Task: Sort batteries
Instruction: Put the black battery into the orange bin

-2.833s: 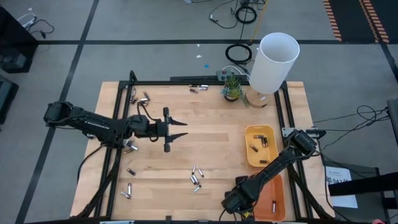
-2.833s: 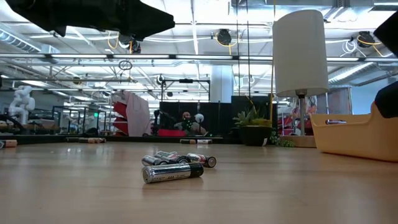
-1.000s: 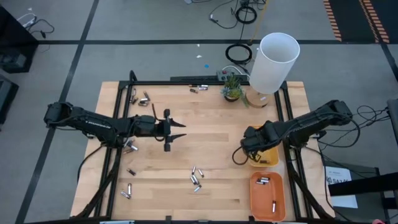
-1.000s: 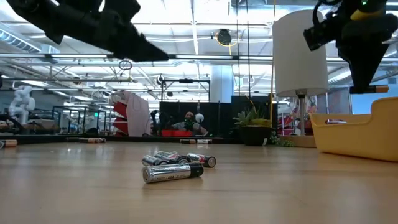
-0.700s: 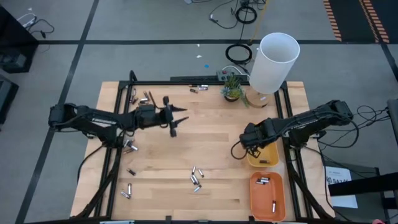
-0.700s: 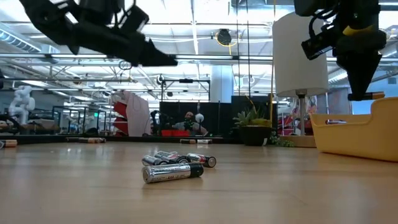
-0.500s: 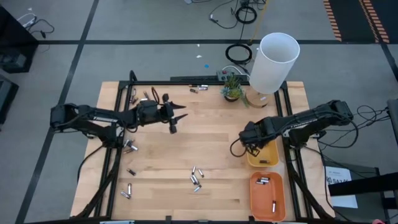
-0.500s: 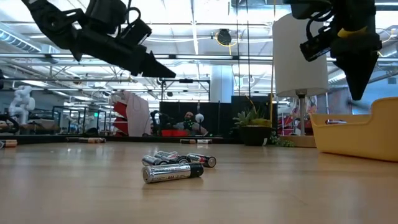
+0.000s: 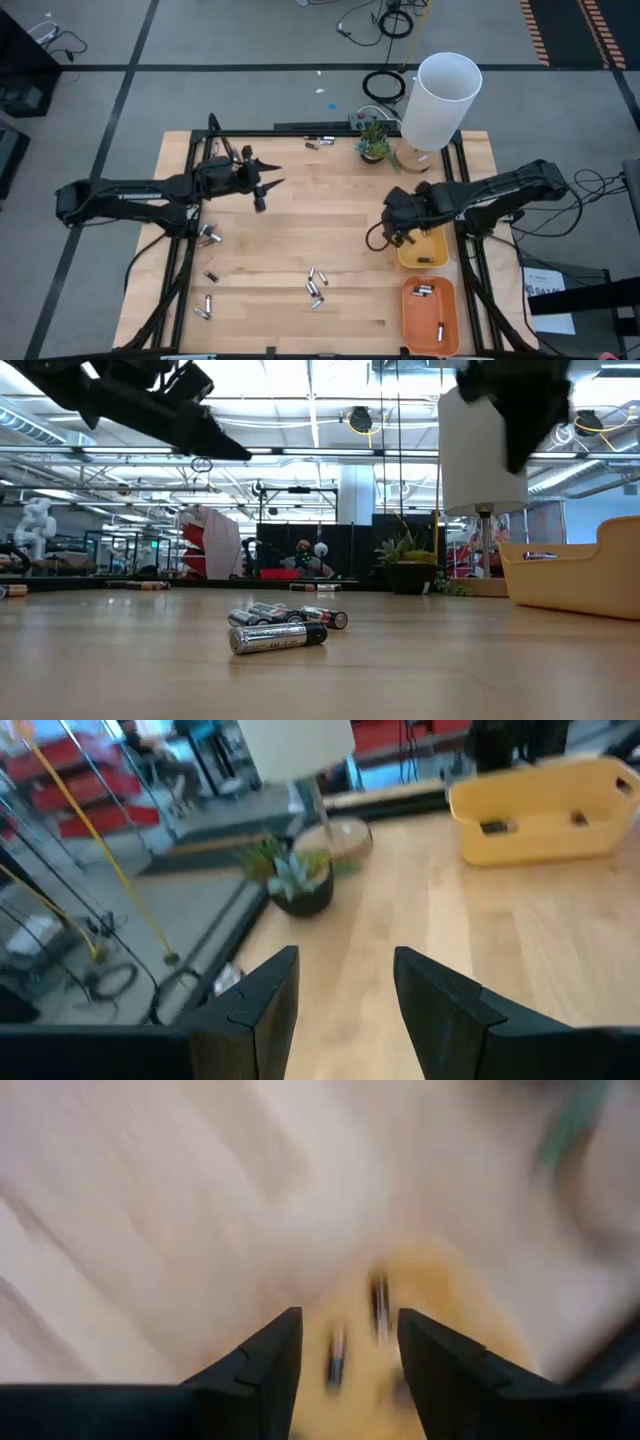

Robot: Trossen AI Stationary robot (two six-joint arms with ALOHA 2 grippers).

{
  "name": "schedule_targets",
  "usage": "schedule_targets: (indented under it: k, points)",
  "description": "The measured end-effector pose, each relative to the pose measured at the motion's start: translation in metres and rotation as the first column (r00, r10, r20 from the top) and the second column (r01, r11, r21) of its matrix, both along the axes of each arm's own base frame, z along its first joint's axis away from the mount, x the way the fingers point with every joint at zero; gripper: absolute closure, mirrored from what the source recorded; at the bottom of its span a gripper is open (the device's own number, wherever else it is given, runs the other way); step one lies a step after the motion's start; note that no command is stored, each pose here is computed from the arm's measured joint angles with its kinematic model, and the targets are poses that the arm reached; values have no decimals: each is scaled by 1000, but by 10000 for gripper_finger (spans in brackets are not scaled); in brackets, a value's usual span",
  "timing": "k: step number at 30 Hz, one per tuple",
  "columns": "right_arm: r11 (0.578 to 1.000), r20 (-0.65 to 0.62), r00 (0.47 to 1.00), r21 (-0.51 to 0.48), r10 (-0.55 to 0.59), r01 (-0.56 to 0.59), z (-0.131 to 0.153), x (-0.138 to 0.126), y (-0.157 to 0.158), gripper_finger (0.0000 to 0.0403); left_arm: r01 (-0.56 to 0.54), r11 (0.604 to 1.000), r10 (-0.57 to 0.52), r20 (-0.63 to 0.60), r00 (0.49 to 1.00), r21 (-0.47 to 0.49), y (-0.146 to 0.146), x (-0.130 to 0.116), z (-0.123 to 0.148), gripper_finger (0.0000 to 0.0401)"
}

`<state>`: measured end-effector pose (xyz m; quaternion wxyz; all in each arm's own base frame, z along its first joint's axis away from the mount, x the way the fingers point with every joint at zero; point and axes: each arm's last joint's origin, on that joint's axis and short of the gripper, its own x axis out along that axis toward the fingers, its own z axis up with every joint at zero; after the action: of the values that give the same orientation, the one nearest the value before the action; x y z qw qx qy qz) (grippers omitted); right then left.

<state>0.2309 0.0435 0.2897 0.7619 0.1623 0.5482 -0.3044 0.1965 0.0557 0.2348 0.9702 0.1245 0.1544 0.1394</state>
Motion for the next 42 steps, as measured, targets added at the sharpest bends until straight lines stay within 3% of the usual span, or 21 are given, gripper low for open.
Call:
schedule_targets:
  k: [2,4,6,8,11,13,16,19,21,26,31,36,41,42]
  points:
    - [984,126,989,-168,80,-58,8,10,6,249,-15,998,12,-48,999,-62,-1,-2,-6,226]
    - [937,235,957,-339,173,-86,11,21,13,250,-28,989,13,-102,995,-146,-1,-2,-14,226]
    - [890,311,912,-443,267,-109,6,34,18,250,41,971,-77,-148,986,-236,-3,1,-24,226]
    - [868,378,847,-465,374,-175,-4,46,22,250,197,923,-261,-161,952,-332,-11,6,-32,226]
    - [829,463,700,-428,544,-361,-29,55,28,250,392,819,-482,-135,865,-418,-25,15,-42,226]
    - [796,530,593,-403,606,-452,-45,57,31,250,440,799,-534,-145,833,-410,-34,21,-47,226]
    - [771,620,475,-393,625,-502,-64,60,36,250,514,772,-600,-161,784,-375,-49,30,-55,226]
    - [751,653,418,-381,632,-539,-82,66,40,250,616,722,-681,-166,713,-314,-69,39,-64,226]
    - [734,649,408,-368,642,-570,-92,70,46,250,677,684,-727,-174,664,-274,-83,44,-71,226]
    - [718,635,402,-376,660,-585,-96,81,60,250,749,645,-756,-271,596,-151,-111,63,-81,226]
    - [711,633,379,-420,675,-565,-85,87,69,250,793,587,-782,-370,502,-164,-128,99,-70,226]
    - [695,631,363,-420,686,-584,-77,80,78,250,825,518,-775,-531,343,-223,-139,125,-76,226]
    - [690,566,420,-436,709,-578,-78,71,83,250,875,443,-757,-604,250,-194,-143,139,-93,226]
    - [682,541,433,-444,721,-581,-78,69,83,250,886,431,-758,-602,251,-173,-144,144,-94,226]
